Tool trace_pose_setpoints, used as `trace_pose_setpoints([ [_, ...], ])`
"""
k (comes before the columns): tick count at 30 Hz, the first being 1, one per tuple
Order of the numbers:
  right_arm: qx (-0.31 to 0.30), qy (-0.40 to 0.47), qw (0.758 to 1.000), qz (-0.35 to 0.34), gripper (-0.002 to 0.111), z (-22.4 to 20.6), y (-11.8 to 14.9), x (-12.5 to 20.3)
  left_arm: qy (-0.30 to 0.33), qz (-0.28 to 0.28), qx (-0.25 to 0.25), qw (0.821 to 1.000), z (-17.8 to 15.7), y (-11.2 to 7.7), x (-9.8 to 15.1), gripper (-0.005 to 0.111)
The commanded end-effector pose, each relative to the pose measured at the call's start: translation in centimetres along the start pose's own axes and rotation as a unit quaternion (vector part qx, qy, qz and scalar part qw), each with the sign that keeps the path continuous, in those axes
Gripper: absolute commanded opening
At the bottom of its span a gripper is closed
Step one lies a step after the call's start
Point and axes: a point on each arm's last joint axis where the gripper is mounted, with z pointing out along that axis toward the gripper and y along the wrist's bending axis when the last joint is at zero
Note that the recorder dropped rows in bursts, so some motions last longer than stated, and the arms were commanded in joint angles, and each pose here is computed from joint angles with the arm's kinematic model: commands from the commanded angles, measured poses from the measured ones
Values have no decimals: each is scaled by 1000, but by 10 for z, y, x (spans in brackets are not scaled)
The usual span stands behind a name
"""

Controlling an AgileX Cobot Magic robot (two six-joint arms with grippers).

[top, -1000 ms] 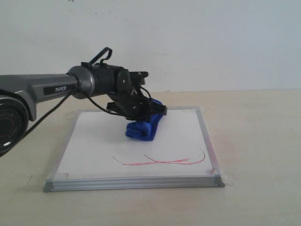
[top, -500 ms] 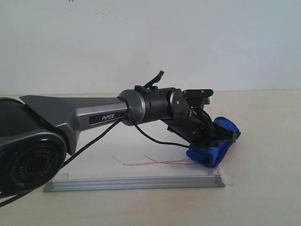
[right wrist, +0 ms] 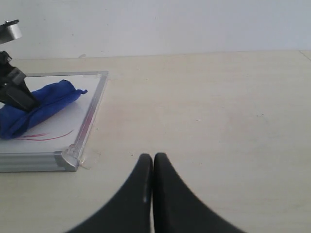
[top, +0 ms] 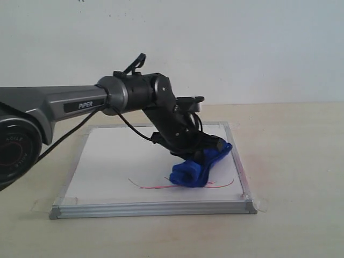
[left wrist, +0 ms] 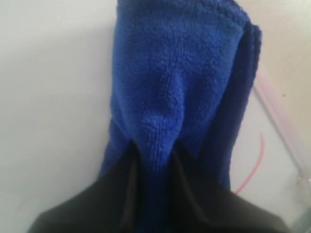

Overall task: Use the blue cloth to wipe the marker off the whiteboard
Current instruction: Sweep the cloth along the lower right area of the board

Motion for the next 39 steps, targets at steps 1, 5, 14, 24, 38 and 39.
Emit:
trace_pose_setpoints([
  [1,3,-8,1000,-1,0,-1,0,-1,67,-11,-26,997,-3,36,12,4],
  [5,3,-10,1000,-1,0,-1,0,-2,81,-12,-1,997,-3,30,15,4],
  [14,3,-8,1000,-1,0,-1,0,-1,82,51,83,992,17,-41,25,4],
  [24,3,-8,1000,-1,0,-1,0,-1,82,111,96,986,45,-107,47,4],
  [38,3,-8,1000,-1,0,-1,0,-1,-8,110,74,991,47,-104,30,4],
  [39,3,-8,1000,-1,0,-1,0,-1,-17,109,72,991,47,-104,29,4],
])
